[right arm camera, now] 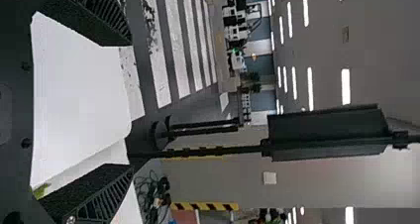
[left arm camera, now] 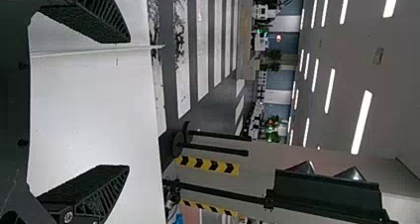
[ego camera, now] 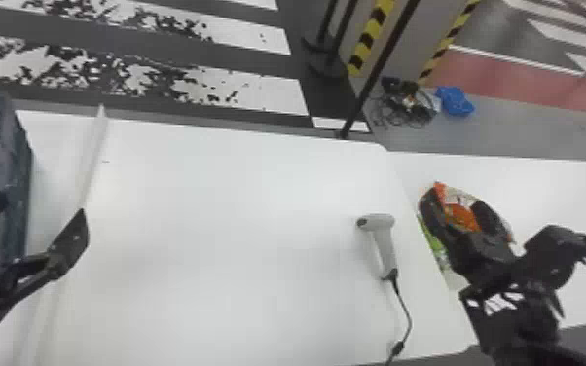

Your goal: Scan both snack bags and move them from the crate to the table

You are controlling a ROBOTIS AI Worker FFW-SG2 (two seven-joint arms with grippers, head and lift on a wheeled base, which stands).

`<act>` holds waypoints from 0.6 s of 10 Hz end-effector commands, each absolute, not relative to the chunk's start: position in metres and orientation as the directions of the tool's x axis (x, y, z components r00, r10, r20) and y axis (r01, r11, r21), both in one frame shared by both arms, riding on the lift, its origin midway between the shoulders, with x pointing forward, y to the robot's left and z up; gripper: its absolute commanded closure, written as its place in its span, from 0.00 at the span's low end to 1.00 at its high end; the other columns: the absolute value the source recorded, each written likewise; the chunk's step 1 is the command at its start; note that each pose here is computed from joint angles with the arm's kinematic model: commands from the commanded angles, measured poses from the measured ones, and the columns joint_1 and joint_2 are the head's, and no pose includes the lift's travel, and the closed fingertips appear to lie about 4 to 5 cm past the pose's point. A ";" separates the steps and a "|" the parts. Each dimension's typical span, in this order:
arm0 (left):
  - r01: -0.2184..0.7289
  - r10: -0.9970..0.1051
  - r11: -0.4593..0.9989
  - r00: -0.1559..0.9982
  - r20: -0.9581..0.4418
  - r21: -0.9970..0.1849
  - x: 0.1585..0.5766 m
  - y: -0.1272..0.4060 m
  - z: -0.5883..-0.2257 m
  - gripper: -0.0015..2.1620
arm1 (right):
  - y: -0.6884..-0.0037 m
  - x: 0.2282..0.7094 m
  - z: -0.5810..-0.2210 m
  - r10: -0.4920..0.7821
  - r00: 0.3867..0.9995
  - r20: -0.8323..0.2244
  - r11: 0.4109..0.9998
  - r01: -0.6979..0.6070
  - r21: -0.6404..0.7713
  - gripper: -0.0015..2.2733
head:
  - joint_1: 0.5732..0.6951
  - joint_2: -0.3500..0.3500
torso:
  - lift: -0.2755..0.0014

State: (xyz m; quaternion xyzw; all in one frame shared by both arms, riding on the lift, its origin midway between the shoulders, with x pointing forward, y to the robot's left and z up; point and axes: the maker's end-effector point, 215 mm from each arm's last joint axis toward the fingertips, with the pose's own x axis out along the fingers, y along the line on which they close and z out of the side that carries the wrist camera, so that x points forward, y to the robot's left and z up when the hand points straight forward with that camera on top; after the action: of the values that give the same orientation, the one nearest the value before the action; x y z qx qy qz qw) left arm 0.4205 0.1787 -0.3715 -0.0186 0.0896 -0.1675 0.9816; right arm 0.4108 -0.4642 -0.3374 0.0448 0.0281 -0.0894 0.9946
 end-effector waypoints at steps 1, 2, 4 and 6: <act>0.311 -0.317 0.948 0.936 -0.153 -0.063 0.419 0.182 -0.368 0.04 | -0.392 0.414 -0.327 -0.079 0.997 0.008 0.996 0.079 0.033 0.02 | 1.00 0.00 | 0.68; 0.294 -0.301 0.953 0.943 -0.142 -0.070 0.417 0.185 -0.367 0.04 | -0.353 0.415 -0.329 -0.030 0.999 0.026 0.999 0.029 0.022 0.02 | 1.00 0.03 | 0.68; 0.259 -0.268 0.962 0.954 -0.135 -0.086 0.415 0.190 -0.370 0.04 | -0.300 0.408 -0.334 0.039 0.998 0.047 0.999 -0.039 -0.007 0.02 | 1.00 0.18 | 0.68; 0.234 -0.244 0.967 0.964 -0.102 -0.097 0.412 0.192 -0.363 0.04 | -0.258 0.398 -0.338 0.089 0.994 0.065 0.996 -0.089 -0.011 0.02 | 1.00 0.27 | 0.68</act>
State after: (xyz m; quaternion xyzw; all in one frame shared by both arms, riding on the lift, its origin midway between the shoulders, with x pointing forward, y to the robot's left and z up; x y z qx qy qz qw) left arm 0.4134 0.1916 -0.3663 -0.0396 0.0634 -0.1227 0.9896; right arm 0.4015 -0.2715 -0.3359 -0.0062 -0.0311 0.0344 0.9989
